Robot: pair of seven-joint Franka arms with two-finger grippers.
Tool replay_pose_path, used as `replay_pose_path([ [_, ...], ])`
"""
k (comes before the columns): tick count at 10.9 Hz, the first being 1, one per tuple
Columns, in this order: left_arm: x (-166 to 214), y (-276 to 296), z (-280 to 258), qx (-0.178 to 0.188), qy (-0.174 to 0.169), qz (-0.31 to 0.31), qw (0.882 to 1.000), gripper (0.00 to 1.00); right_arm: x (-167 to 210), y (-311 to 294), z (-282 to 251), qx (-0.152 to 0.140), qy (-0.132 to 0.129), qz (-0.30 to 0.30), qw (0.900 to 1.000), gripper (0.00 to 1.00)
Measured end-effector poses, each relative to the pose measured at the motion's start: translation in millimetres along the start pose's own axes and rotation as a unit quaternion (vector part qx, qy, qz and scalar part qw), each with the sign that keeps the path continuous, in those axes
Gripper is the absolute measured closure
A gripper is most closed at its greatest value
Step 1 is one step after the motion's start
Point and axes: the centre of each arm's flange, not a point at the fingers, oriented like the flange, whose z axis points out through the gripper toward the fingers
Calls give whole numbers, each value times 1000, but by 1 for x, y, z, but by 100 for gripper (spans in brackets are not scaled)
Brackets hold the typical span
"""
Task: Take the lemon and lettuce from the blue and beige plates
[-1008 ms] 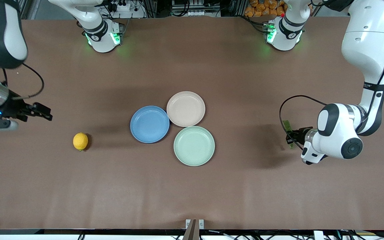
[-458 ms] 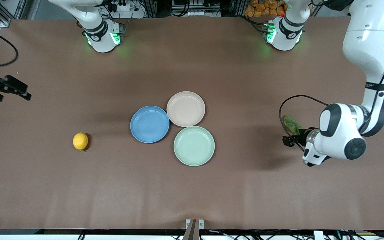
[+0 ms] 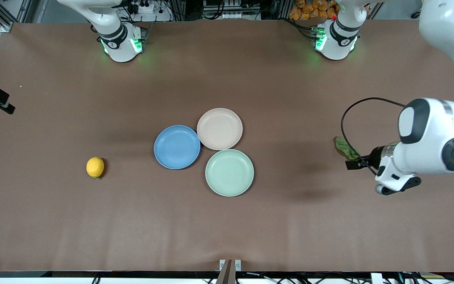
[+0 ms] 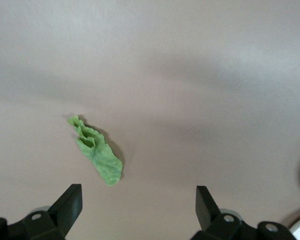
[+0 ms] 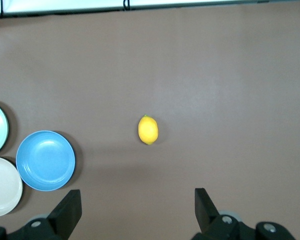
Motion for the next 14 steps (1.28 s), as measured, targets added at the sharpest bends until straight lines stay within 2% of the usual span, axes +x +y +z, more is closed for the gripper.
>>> replay_pose_path([
  [4, -21, -8, -77, -5, 59, 6, 998, 0, 3, -8, -3, 1, 3, -8, 1000, 0],
  [6, -38, -19, -111, 6, 52, 31, 998, 0, 5, -16, -2, 1, 6, -16, 1000, 0],
  [9, -56, -38, -161, 12, 61, 43, 997, 0, 7, -20, 3, 2, 2, -19, 1000, 0],
  [12, -70, -46, -187, 19, 82, 42, 996, 0, 9, -20, 16, 2, -12, -18, 1000, 0],
  [14, -70, -50, -191, 30, 88, 40, 995, 0, 7, -19, 31, 3, -30, -17, 999, 0],
])
